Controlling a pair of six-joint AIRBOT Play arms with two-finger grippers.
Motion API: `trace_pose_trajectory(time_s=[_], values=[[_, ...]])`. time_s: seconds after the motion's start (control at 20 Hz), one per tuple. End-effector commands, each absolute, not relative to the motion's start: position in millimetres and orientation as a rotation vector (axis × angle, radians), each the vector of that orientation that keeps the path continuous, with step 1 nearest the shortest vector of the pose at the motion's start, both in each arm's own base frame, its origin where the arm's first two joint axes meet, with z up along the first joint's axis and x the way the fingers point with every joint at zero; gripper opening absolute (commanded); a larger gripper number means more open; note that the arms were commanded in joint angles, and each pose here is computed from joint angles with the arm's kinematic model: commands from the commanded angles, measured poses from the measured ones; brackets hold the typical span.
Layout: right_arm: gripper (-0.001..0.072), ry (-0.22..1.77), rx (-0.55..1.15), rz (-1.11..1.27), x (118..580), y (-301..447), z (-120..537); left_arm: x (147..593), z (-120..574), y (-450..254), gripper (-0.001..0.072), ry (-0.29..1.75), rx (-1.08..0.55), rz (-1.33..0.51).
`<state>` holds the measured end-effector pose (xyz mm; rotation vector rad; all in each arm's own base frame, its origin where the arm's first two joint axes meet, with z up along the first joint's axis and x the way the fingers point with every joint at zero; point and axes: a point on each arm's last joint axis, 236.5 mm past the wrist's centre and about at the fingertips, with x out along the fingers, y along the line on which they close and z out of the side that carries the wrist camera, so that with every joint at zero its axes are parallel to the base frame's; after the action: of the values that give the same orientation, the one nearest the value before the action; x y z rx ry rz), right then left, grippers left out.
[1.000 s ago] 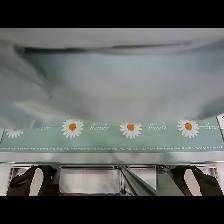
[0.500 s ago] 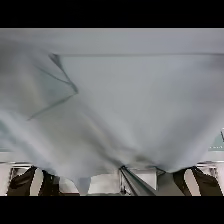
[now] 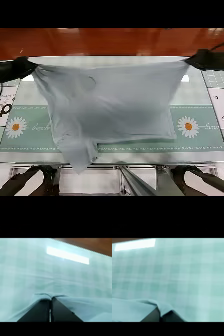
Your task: Fold the shirts.
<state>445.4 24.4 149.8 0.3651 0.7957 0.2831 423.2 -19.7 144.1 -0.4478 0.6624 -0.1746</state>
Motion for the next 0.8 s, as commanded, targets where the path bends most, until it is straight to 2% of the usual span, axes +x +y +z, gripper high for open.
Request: trace_pose_trajectory(time_s=[0.0,0.15,0.35,0.55,0.65,0.75], values=[[0.0023,0.845,0.405,0.257,519,33,75,489,79,-11,0.0019,0.694,-0.47,-0.108],[0.0024,0.923,0.466,0.254,552,31,43,517,37,-14,0.0019,0.813,-0.543,-0.109],[0.0023,0.989,0.482,0.284,564,36,27,524,14,-26,0.0019,0.923,-0.577,-0.148],[0.0024,1.098,0.417,0.293,541,31,15,507,19,-38,0.0019,0.978,-0.543,-0.212],[0.0024,1.192,0.4,0.303,519,26,5,481,11,-51,0.0019,1.075,-0.496,-0.298],[0.0024,1.339,0.353,0.313,485,19,-11,449,-10,-59,0.0019,1.194,-0.521,-0.331]])
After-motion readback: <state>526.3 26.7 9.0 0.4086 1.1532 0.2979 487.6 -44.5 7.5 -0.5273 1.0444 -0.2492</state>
